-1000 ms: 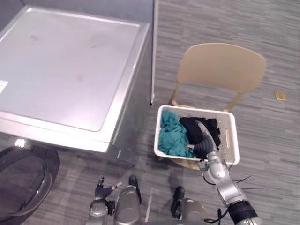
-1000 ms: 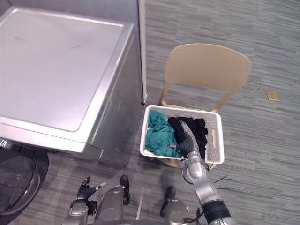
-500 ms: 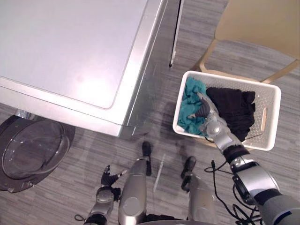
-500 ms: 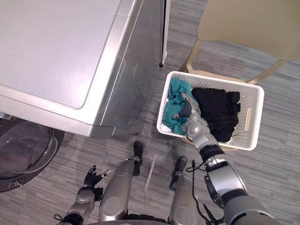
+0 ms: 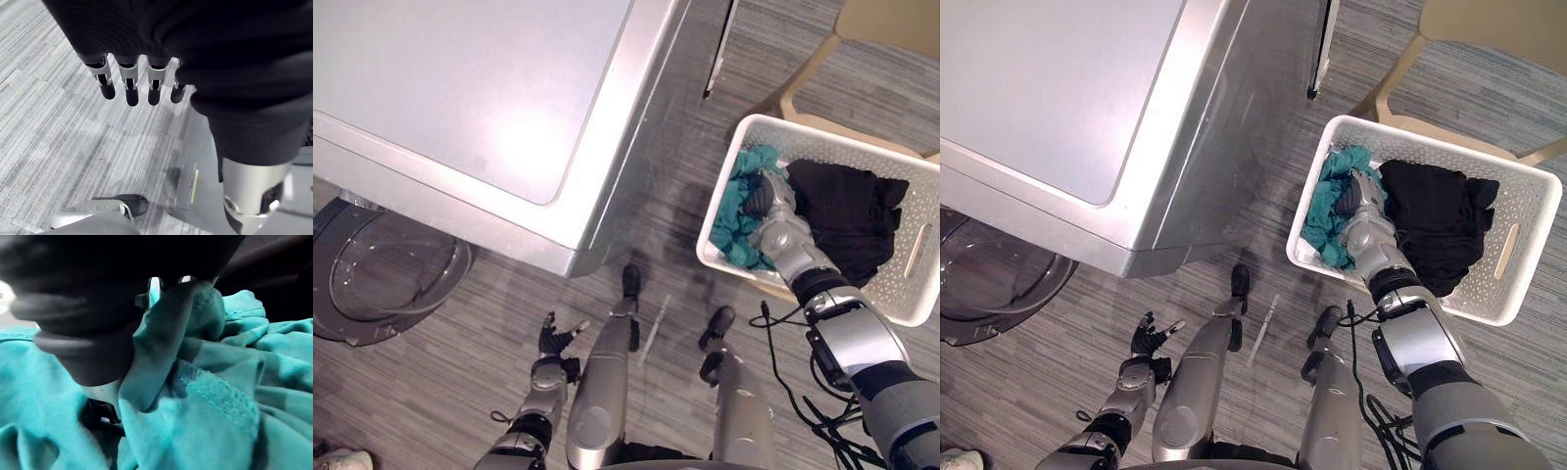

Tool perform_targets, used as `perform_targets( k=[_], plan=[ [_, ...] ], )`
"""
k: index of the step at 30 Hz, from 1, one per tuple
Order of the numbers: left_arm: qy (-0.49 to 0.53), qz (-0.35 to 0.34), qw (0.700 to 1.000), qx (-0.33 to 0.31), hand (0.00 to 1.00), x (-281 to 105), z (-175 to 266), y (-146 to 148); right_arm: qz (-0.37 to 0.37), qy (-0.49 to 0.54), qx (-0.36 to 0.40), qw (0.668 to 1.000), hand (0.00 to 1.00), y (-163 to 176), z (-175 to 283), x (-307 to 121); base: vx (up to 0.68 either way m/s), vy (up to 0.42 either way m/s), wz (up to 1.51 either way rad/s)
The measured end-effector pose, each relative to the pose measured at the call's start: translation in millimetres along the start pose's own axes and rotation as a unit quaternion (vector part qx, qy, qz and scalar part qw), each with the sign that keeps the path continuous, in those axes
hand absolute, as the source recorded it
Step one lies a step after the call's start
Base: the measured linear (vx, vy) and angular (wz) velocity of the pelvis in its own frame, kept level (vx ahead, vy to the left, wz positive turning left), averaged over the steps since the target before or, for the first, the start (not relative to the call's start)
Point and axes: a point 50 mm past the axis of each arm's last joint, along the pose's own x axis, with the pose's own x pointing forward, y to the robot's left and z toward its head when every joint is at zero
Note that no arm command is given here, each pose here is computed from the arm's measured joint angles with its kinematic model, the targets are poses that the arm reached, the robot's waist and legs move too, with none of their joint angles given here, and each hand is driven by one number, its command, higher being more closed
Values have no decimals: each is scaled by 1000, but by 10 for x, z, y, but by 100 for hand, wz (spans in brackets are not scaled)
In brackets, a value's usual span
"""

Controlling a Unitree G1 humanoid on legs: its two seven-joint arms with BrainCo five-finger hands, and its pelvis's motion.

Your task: Pick up the laundry basket with both hands and put the clothes into the washing machine.

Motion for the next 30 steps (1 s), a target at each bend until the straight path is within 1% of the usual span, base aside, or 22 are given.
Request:
perform_targets(
  k=[6,9,10,12,14,15,17,19,21,22,23,24,28,30],
  plan=[
    [4,-7,1000,-4,0,-20,-14,-55,-57,-40,121,990,100,-151,145,-88,-1,0,-2],
    [9,-7,1000,2,0,-32,-36,-41,-104,-75,229,965,100,-226,325,-217,-5,-5,-5],
    [7,-7,1000,5,0,-39,-43,-28,-107,-83,250,959,100,-221,363,-256,0,0,0],
    [8,-9,1000,12,0,-58,-79,20,-113,-119,332,929,100,-172,493,-459,0,0,0],
    [14,-8,1000,12,0,-70,-111,38,-109,-129,369,914,100,-115,522,-584,14,-11,-8],
    [16,-6,1000,12,0,-93,-145,60,-103,-134,402,900,100,-38,541,-716,23,-9,-15],
    [29,-1,999,17,0,-139,-250,121,-87,-131,442,883,100,91,556,-904,32,-6,-9],
    [42,5,999,26,0,-183,-353,192,-69,-133,475,867,100,175,581,-1057,78,-3,-4],
    [59,5,997,48,0,-245,-491,285,-56,-138,510,847,100,224,593,-1262,102,2,-13],
    [65,5,997,50,0,-268,-534,306,-53,-143,518,842,100,221,610,-1300,116,6,-13],
    [73,8,996,52,0,-297,-586,338,-47,-157,539,826,100,199,651,-1374,73,7,-14],
    [75,9,996,54,0,-305,-601,348,-48,-165,547,820,100,173,665,-1409,65,7,-22],
    [85,6,994,70,0,-352,-682,365,-28,-224,593,773,100,78,833,-1572,8,4,-15],
    [80,2,994,75,0,-342,-662,348,-21,-235,602,762,100,75,873,-1596,-67,5,48]
  ],
)
